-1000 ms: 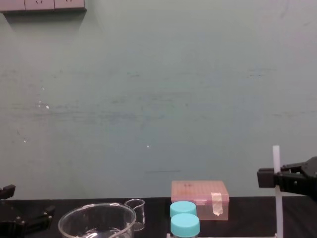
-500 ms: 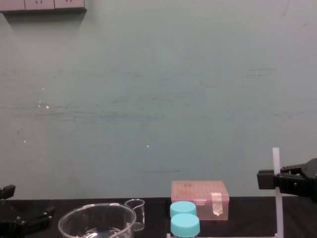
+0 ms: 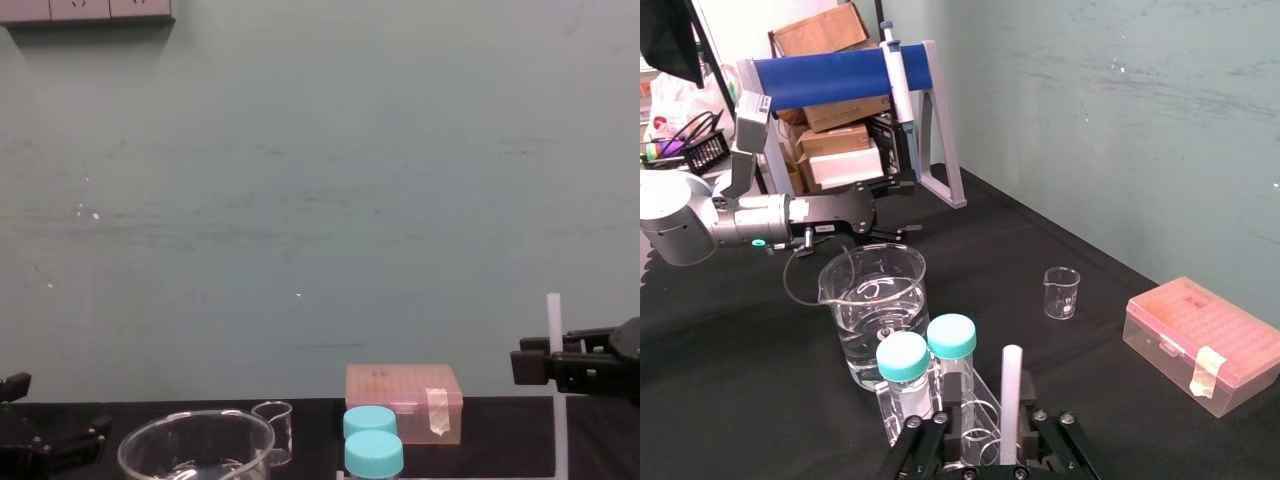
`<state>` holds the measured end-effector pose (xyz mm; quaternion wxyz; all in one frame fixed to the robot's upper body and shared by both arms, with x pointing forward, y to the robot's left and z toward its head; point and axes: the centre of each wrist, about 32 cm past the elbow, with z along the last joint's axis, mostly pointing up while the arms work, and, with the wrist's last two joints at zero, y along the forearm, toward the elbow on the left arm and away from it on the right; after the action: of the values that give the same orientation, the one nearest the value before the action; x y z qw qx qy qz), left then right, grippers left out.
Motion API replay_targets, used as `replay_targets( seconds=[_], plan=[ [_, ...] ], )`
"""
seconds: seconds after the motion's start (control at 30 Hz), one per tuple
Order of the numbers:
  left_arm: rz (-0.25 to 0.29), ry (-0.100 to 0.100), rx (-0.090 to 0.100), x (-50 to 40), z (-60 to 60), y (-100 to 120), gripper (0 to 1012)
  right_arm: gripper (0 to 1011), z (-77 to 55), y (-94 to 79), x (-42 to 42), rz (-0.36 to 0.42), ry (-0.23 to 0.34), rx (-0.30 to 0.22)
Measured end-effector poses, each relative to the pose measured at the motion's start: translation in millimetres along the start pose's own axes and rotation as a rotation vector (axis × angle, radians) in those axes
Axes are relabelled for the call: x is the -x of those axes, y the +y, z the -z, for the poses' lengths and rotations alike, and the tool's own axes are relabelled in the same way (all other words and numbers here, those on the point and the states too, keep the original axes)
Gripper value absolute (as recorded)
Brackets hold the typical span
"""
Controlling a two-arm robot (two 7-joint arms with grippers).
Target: Pick up the stirring rod with one hand, then place it down.
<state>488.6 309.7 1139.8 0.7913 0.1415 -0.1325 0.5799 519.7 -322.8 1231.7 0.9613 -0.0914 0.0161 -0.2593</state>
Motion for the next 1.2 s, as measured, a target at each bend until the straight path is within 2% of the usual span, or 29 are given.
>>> replay_targets(
  seconds=[0.3, 0.37, 0.4, 0.5, 0.53, 0.73, 1.2],
  plan=[
    [0.0, 0.0, 0.0, 0.0, 0.0, 0.0, 1005, 612, -0.1, 0.0, 0.0, 0.0, 0.0, -0.001],
    [0.0, 0.0, 0.0, 0.0, 0.0, 0.0, 1005, 647, -0.1, 0.0, 0.0, 0.001, 0.0, -0.001],
    [0.0, 0.0, 0.0, 0.0, 0.0, 0.0, 1005, 705, -0.1, 0.0, 0.0, 0.001, 0.0, -0.001],
    [0.0, 0.0, 0.0, 0.0, 0.0, 0.0, 1005, 769, -0.1, 0.0, 0.1, 0.001, 0.0, -0.001],
    [0.0, 0.0, 0.0, 0.0, 0.0, 0.0, 1005, 824, -0.1, 0.0, 0.0, 0.001, 0.0, -0.001],
    [0.0, 0.0, 0.0, 0.0, 0.0, 0.0, 1005, 989, -0.1, 0.0, 0.1, 0.001, 0.0, -0.001],
    [0.0, 0.0, 0.0, 0.0, 0.0, 0.0, 1005, 1003, 0.0, 0.0, 0.1, 0.001, 0.0, -0.001]
  ],
)
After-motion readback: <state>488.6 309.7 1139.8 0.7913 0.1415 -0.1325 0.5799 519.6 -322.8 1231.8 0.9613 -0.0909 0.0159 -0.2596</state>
